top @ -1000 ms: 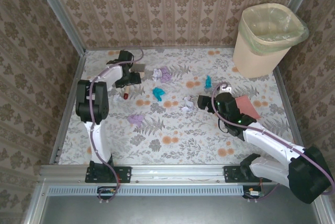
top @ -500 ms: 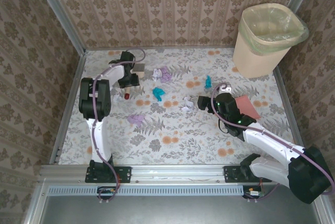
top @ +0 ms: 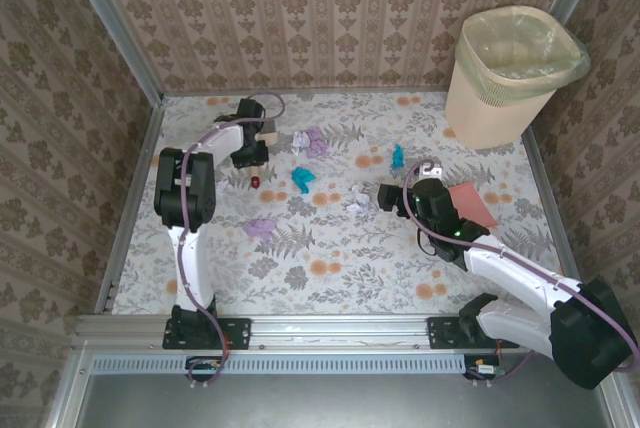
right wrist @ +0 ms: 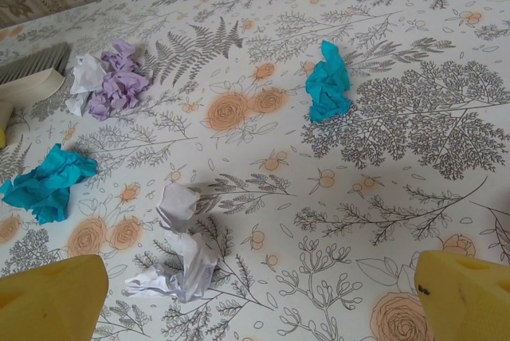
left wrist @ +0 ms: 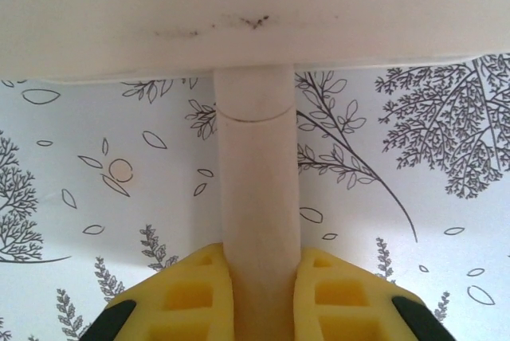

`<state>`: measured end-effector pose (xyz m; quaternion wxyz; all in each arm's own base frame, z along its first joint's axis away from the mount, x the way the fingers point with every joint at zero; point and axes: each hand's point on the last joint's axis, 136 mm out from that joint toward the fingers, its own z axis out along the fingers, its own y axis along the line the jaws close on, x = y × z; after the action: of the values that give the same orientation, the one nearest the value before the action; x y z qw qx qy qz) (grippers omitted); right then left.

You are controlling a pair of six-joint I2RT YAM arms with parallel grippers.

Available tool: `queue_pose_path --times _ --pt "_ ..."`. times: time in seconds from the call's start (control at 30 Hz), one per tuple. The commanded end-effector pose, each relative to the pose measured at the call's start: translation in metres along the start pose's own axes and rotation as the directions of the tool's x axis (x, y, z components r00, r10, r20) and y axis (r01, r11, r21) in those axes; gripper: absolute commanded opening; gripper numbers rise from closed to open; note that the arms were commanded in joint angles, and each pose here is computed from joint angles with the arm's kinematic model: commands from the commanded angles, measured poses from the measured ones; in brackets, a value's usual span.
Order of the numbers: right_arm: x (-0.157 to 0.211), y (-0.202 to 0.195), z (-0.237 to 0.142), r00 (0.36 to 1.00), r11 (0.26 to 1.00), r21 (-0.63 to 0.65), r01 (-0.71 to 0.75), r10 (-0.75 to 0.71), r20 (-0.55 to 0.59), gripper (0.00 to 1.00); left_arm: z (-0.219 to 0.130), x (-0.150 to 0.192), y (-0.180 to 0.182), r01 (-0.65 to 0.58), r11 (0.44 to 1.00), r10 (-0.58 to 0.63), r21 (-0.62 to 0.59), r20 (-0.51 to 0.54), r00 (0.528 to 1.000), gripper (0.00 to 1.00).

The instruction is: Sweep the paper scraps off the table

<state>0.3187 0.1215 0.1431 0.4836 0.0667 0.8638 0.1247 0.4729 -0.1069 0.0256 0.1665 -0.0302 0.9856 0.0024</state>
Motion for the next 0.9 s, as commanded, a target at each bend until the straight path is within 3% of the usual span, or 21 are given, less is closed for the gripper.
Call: queue_pose_path --times 0.0,0.2,0.43,0.67,0.87 --pt "-0.003 -0.004 -0.001 1.0 1.0 0.024 -0.003 0.002 0.02 1.0 -0.004 0.003 -0.008 -0.006 1.0 0.006 0.014 -0.011 1.0 0.01" --pt "0.0 -0.004 0.002 1.0 1.0 0.031 -0.003 0.003 0.005 1.0 -0.044 -0.005 -0.029 0.011 0.995 -0.018 0.101 0.073 0.997 0.0" --pt "0.001 0.0 0.003 1.0 1.0 0.005 -0.024 0.024 0.004 1.0 -0.119 0.0 -0.082 0.043 0.935 -0.116 0.351 0.19 0.975 0.0" --pt "-0.004 0.018 -0.003 0.999 0.994 -0.094 -0.054 0.053 -0.005 0.98 -0.172 0.047 -0.154 0.046 0.782 -0.174 0.622 0.147 0.974 0.0" --pt "-0.009 0.058 -0.012 0.989 0.95 -0.285 -0.132 0.105 -0.106 0.91 -0.198 0.097 -0.189 -0.028 0.721 -0.06 0.693 0.102 0.993 0.0"
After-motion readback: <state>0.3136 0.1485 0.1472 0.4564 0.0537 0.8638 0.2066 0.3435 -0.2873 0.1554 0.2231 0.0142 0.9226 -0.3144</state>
